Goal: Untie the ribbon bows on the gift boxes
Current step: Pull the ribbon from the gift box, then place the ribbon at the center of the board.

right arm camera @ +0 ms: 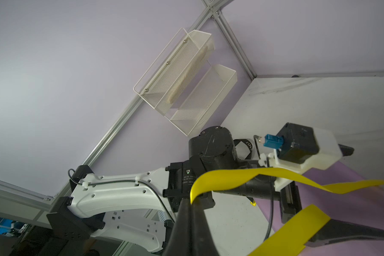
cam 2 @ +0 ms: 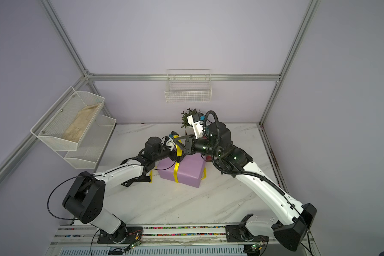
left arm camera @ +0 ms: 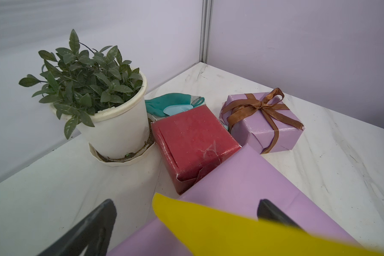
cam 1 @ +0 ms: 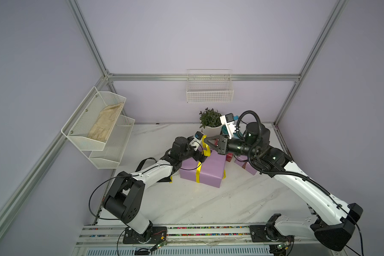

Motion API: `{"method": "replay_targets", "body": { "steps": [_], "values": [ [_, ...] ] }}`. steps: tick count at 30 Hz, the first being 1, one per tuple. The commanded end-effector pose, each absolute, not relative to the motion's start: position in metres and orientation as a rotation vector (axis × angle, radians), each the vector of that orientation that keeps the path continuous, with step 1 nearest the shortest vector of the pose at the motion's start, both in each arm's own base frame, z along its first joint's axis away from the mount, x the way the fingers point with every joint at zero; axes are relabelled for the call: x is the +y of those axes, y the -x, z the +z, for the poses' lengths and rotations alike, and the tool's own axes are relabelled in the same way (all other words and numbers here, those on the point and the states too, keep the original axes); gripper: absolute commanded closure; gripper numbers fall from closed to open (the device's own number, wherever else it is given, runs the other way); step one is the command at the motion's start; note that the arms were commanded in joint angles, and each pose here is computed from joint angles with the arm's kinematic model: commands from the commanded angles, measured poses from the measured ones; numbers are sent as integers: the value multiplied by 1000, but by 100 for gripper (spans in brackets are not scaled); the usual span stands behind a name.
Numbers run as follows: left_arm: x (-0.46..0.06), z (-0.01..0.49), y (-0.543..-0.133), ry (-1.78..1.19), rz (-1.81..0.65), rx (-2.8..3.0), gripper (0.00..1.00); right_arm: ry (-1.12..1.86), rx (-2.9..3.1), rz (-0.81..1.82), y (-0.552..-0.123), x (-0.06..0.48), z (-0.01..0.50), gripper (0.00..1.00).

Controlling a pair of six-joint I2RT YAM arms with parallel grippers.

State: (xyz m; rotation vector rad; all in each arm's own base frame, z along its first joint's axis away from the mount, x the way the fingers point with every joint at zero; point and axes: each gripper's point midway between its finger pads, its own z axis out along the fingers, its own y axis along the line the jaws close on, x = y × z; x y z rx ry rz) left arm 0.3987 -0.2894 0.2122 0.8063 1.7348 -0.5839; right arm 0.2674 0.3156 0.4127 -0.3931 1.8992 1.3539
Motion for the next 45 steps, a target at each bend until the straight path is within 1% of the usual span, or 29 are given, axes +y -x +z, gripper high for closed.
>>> {"method": "replay_targets", "body": {
  "steps": [1,4,5,6,7,8,10,15,18,20,25,30,36,38,40,45],
  "values": [
    [-297,253,-412,-788,-566,1607,1,405,1857,1429,-260,318,425,100],
    [-301,253,-416,-795,-575,1599,3,377,1866,1416,-261,314,423,100],
    [-304,253,-418,-795,-586,1599,6,365,1867,1408,-262,312,422,100],
    [-305,254,-419,-798,-596,1601,10,354,1867,1394,-264,311,422,100],
    [-308,253,-419,-801,-608,1605,16,348,1862,1386,-264,309,423,100],
    [-309,253,-419,-806,-621,1611,25,341,1860,1379,-265,308,423,100],
    [-310,252,-417,-808,-640,1624,35,330,1854,1354,-268,306,424,100],
    [-304,242,-405,-812,-647,1664,46,285,1854,1248,-282,296,421,100],
    [-301,237,-396,-819,-665,1675,57,233,1855,1179,-295,286,418,100],
    [-301,233,-390,-827,-689,1687,67,170,1857,1117,-307,275,415,100],
    [-303,222,-382,-847,-733,1714,70,67,1850,987,-335,253,408,100],
    [-306,213,-376,-867,-772,1744,99,31,1848,909,-356,243,404,100],
    [-308,210,-373,-880,-796,1749,100,59,1862,905,-372,247,399,100],
    [-309,210,-374,-877,-800,1752,100,59,1891,901,-384,252,390,100],
    [-310,212,-374,-876,-809,1749,100,52,1905,882,-393,250,383,96],
    [-318,213,-368,-908,-893,1790,100,-65,2006,808,-437,231,336,97]
  ]
}}
